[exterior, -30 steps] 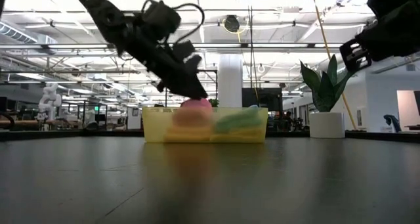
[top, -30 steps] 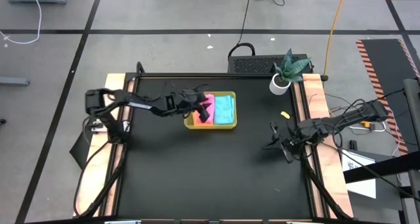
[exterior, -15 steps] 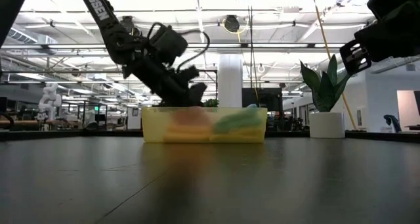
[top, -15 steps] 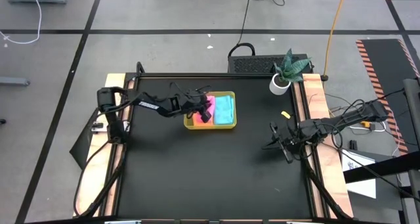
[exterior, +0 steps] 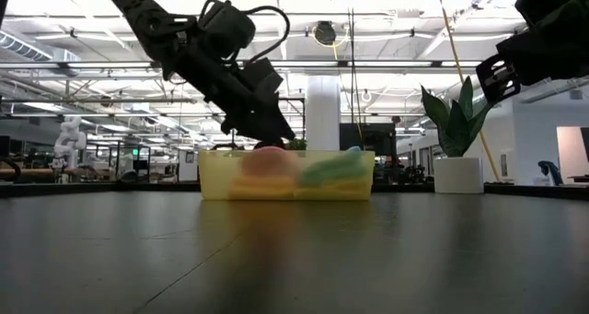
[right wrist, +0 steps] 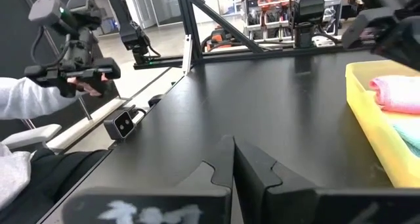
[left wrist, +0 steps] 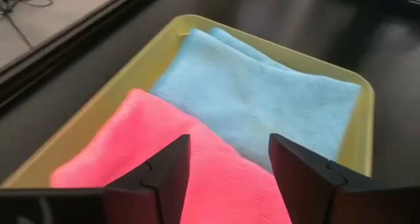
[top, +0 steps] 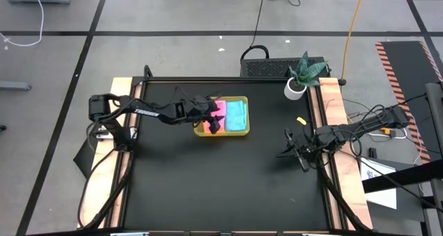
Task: Fold microfiber towels
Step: Put the pink folded microfiber cloth in the yellow bin
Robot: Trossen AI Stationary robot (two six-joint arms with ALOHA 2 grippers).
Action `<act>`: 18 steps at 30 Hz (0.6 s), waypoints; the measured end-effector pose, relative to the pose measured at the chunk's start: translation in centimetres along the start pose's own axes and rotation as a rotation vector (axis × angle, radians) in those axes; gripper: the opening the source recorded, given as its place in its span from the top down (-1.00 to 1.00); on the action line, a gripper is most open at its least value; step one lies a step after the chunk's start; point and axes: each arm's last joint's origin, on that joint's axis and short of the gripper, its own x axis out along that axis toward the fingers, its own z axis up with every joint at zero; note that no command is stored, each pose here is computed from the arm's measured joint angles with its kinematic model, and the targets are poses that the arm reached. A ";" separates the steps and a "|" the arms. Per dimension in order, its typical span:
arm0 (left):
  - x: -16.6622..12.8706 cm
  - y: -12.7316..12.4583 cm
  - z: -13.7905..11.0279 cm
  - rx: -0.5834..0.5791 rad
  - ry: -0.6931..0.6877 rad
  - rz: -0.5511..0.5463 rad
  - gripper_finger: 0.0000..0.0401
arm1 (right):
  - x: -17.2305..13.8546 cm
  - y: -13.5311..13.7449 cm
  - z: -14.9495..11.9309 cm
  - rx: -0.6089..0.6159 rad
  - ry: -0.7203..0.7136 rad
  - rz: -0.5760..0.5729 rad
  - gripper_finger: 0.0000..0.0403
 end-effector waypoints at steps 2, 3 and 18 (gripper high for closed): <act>0.5 -0.5 -0.5 0.012 0.012 -0.011 0.03 | 0.0 0.0 0.0 0.000 -0.002 0.000 1.00; 0.7 -0.6 -0.9 0.018 0.036 -0.011 0.07 | 0.0 0.0 0.0 0.000 -0.004 0.001 1.00; 2.5 -0.9 -2.2 0.018 0.038 -0.027 0.41 | 0.0 0.0 0.2 -0.001 -0.015 0.003 1.00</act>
